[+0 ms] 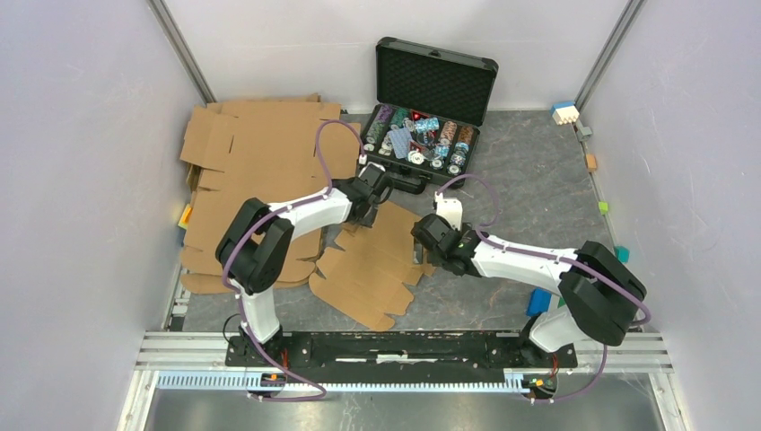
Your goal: Fold the paper box
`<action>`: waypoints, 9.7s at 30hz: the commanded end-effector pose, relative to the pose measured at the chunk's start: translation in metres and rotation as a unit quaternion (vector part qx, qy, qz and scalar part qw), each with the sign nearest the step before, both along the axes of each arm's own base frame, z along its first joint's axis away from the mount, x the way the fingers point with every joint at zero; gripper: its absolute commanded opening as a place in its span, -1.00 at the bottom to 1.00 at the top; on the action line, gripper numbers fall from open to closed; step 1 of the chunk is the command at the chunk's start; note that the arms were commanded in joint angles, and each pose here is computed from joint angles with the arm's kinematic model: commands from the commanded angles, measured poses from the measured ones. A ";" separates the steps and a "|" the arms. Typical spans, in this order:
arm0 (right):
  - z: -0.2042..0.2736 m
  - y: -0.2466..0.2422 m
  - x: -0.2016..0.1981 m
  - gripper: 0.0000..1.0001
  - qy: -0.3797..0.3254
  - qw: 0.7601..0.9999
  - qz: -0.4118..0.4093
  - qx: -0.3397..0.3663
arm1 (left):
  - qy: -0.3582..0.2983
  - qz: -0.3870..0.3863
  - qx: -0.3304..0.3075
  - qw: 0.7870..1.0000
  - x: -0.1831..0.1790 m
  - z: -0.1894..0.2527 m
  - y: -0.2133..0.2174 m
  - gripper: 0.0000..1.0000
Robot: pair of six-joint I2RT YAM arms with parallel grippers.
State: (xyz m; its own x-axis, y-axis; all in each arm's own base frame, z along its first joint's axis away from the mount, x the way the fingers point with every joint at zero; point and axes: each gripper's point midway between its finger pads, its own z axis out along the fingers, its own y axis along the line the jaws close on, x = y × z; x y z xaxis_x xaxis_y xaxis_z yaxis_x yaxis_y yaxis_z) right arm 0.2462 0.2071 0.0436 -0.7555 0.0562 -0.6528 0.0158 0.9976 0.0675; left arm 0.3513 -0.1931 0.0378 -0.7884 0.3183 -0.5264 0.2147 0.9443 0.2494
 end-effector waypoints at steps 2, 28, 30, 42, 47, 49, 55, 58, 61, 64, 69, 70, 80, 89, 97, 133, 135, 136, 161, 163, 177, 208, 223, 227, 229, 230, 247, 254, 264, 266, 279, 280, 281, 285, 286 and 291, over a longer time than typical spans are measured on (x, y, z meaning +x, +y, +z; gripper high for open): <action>0.008 -0.005 0.005 0.85 -0.008 1.000 0.003 -0.020 | -0.018 0.018 -0.020 0.999 0.009 0.013 -0.002 0.15; 0.006 -0.039 0.004 0.26 -0.031 0.991 0.086 0.103 | -0.035 0.058 -0.030 0.997 0.011 0.026 0.020 -0.78; 0.017 -0.036 0.007 0.38 -0.051 0.988 0.098 0.108 | -0.034 0.058 -0.031 0.997 0.011 0.025 0.019 -0.81; 0.068 -0.015 0.040 0.96 -0.113 0.978 0.142 0.102 | -0.043 0.051 -0.065 0.996 0.008 0.036 0.012 -0.95; 0.063 -0.012 0.051 0.96 -0.108 0.983 0.128 0.081 | -0.039 0.042 -0.102 0.993 0.005 0.040 0.000 -0.96; 0.060 -0.008 0.055 0.96 -0.100 0.985 0.126 0.065 | -0.037 0.036 -0.121 0.991 0.004 0.041 -0.006 -0.96; 0.042 -0.018 0.069 0.96 -0.061 0.994 0.093 -0.025 | -0.034 0.035 -0.127 0.991 0.001 0.037 -0.007 -0.96; 0.027 -0.039 0.064 0.76 -0.057 0.995 0.069 -0.043 | -0.028 0.034 -0.127 0.991 0.001 0.034 -0.009 -0.95; 0.015 -0.052 0.057 0.53 -0.048 0.997 0.064 -0.025 | -0.029 0.034 -0.126 0.991 0.001 0.034 -0.008 -0.96; 0.012 -0.064 0.055 0.30 -0.047 0.997 0.061 -0.019 | -0.029 0.035 -0.124 0.991 0.001 0.034 -0.008 -0.96; 0.010 -0.067 0.050 -0.09 -0.042 0.997 0.067 0.002 | -0.031 0.038 -0.119 0.992 0.002 0.034 -0.005 -0.95; 0.011 -0.068 0.049 -0.16 -0.044 0.997 0.066 0.004 | -0.033 0.039 -0.117 0.992 0.002 0.035 -0.005 -0.95; 0.009 -0.064 0.047 -1.00 -0.032 0.995 0.089 0.038 | -0.009 0.047 -0.101 0.994 0.001 0.025 -0.002 -0.73; 0.010 -0.077 0.046 -1.00 -0.032 0.996 0.076 0.018 | -0.016 0.071 -0.075 0.994 0.003 0.026 0.015 -0.30; 0.008 -0.086 0.046 -1.00 -0.034 0.997 0.062 0.011 | -0.002 0.084 -0.064 0.994 0.001 0.021 0.023 -0.25; 0.025 -0.036 0.022 0.17 -0.099 0.957 0.218 0.164 | -0.141 -0.150 -0.100 0.973 0.006 0.223 -0.072 -0.96; 0.040 -0.034 0.022 0.30 -0.125 0.950 0.231 0.168 | -0.151 -0.182 -0.083 0.968 0.004 0.233 -0.083 -0.95; 0.048 -0.033 0.022 0.35 -0.141 0.947 0.235 0.169 | -0.155 -0.200 -0.068 0.965 0.005 0.235 -0.088 -0.96; 0.163 -0.012 0.049 0.96 -0.307 0.884 0.310 0.166 | -0.218 -0.467 -0.030 0.857 -0.042 0.293 -0.138 -0.96; 0.159 -0.018 0.051 0.96 -0.306 0.890 0.302 0.154 | -0.220 -0.476 -0.029 0.851 -0.046 0.293 -0.138 -0.96; 0.141 -0.020 0.043 -0.53 -0.284 0.895 0.312 0.147 | -0.236 -0.483 -0.021 0.843 -0.048 0.291 -0.155 -0.88; 0.108 -0.048 0.037 -1.00 -0.259 0.926 0.241 0.128 | -0.162 0.007 -0.299 0.940 -0.043 0.118 0.015 0.93; 0.112 -0.044 0.034 -1.00 -0.260 0.922 0.247 0.142 | -0.108 -0.073 -0.394 0.910 -0.046 0.071 -0.015 0.93; 0.111 -0.044 0.034 -1.00 -0.259 0.923 0.246 0.143 | -0.102 -0.113 -0.438 0.886 -0.053 0.077 -0.031 0.67; 0.111 -0.045 0.034 -1.00 -0.261 0.923 0.245 0.143 | -0.099 -0.132 -0.450 0.878 -0.057 0.081 -0.037 0.46; 0.111 -0.045 0.034 -1.00 -0.262 0.923 0.244 0.142 | -0.099 -0.138 -0.454 0.874 -0.058 0.084 -0.039 0.36; 0.110 -0.052 0.036 -1.00 -0.266 0.926 0.232 0.137 | -0.134 -0.233 -0.525 0.807 -0.090 0.126 -0.056 -0.47; 0.113 -0.052 0.035 -1.00 -0.271 0.924 0.231 0.139 | -0.100 -0.216 -0.518 0.822 -0.083 0.105 -0.059 0.37; 0.116 -0.050 0.034 -1.00 -0.275 0.921 0.234 0.148 | -0.070 -0.214 -0.548 0.805 -0.077 0.099 -0.073 -0.09; 0.117 -0.050 0.034 -1.00 -0.278 0.920 0.233 0.148 | -0.074 -0.216 -0.553 0.802 -0.078 0.103 -0.074 -0.31; 0.095 -0.052 0.037 0.68 -0.269 0.925 0.223 0.150 | -0.150 -0.223 -0.517 0.812 -0.086 0.145 -0.053 -0.86; 0.091 -0.051 0.035 0.74 -0.266 0.925 0.226 0.149 | -0.156 -0.224 -0.514 0.813 -0.087 0.145 -0.052 -0.87; 0.087 -0.051 0.033 0.78 -0.262 0.926 0.229 0.149 | -0.161 -0.224 -0.512 0.813 -0.088 0.146 -0.051 -0.87; 0.072 -0.054 0.028 0.96 -0.247 0.931 0.228 0.145 | -0.169 -0.233 -0.508 0.812 -0.092 0.146 -0.051 -0.90; 0.069 -0.054 0.027 0.96 -0.245 0.931 0.228 0.144 | -0.172 -0.237 -0.506 0.811 -0.093 0.146 -0.052 -0.91; 0.060 -0.052 0.019 0.96 -0.238 0.930 0.233 0.156 | -0.200 -0.244 -0.486 0.815 -0.096 0.146 -0.051 -0.94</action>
State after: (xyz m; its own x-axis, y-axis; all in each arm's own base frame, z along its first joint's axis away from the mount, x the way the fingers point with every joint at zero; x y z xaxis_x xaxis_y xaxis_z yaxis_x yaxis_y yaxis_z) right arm 0.2652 0.1512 0.0983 -0.4096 0.0191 -0.9121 -0.4942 0.8358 0.2394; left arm 0.2537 -0.2465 0.1764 -0.4965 -0.1931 -0.8463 0.6727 0.5306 -0.5157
